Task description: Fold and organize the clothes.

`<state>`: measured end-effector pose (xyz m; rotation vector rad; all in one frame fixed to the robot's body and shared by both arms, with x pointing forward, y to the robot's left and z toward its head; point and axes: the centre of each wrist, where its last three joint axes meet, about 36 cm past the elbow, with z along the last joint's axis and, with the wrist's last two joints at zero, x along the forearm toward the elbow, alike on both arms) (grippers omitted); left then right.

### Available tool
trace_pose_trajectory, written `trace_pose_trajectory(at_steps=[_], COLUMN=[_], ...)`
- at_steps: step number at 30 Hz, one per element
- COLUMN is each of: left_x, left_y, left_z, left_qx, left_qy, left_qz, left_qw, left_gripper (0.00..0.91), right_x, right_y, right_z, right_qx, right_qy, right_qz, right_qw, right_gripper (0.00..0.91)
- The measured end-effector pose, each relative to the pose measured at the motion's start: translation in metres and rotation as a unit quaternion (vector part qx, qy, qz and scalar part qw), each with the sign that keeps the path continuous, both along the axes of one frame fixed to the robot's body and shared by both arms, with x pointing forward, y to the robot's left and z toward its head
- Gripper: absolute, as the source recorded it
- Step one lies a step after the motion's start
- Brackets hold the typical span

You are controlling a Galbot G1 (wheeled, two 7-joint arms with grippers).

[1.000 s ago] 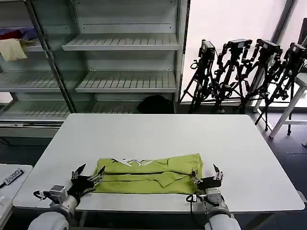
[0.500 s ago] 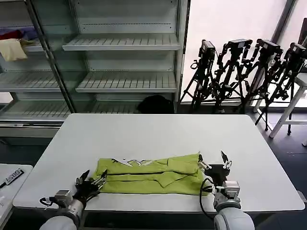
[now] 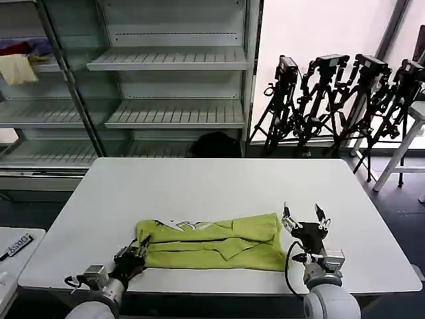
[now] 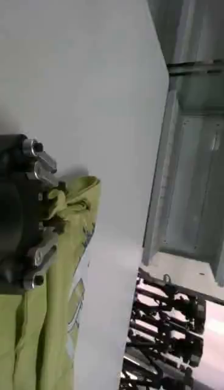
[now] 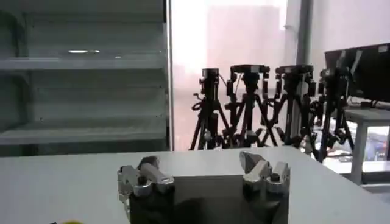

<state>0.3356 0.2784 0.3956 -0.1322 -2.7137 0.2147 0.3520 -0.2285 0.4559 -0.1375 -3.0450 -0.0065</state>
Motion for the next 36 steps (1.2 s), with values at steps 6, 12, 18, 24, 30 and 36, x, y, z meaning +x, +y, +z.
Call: trace_pose_trajectory(at_steps=[6, 12, 18, 24, 30, 36], left_x=[0.001, 0.005, 0.011, 0.021, 0.033, 0.045], left_y=[-0.004, 0.002, 0.025, 0.075, 0.133, 0.172], left_z=[-0.003, 0.003, 0.017, 0.039, 0.068, 0.103], left_qx=[-0.002, 0.008, 0.040, 0.104, 0.175, 0.230], left_qy=[-0.007, -0.036, -0.072, -0.101, -0.117, -0.127], left_qz=[0.001, 0.004, 0.008, 0.014, 0.019, 0.019], left_qw=[1.000, 0.999, 0.997, 0.989, 0.977, 0.965], left_gripper=[0.000, 0.000, 0.000, 0.000, 0.000, 0.000], right_x=[-0.001, 0.000, 0.002, 0.004, 0.004, 0.003], right_y=[-0.003, -0.008, -0.010, -0.012, -0.014, -0.016], right_z=[0.002, 0.002, 0.000, -0.002, -0.006, -0.011], right_qx=[0.003, 0.002, 0.002, 0.000, -0.001, -0.001], right_qy=[-0.001, -0.001, 0.004, 0.010, 0.018, 0.026], right_qz=[-0.004, -0.008, -0.008, -0.009, -0.009, -0.011], right_qw=[1.000, 1.000, 1.000, 1.000, 1.000, 1.000], right_gripper=[0.907, 0.907, 0.907, 0.907, 0.907, 0.907])
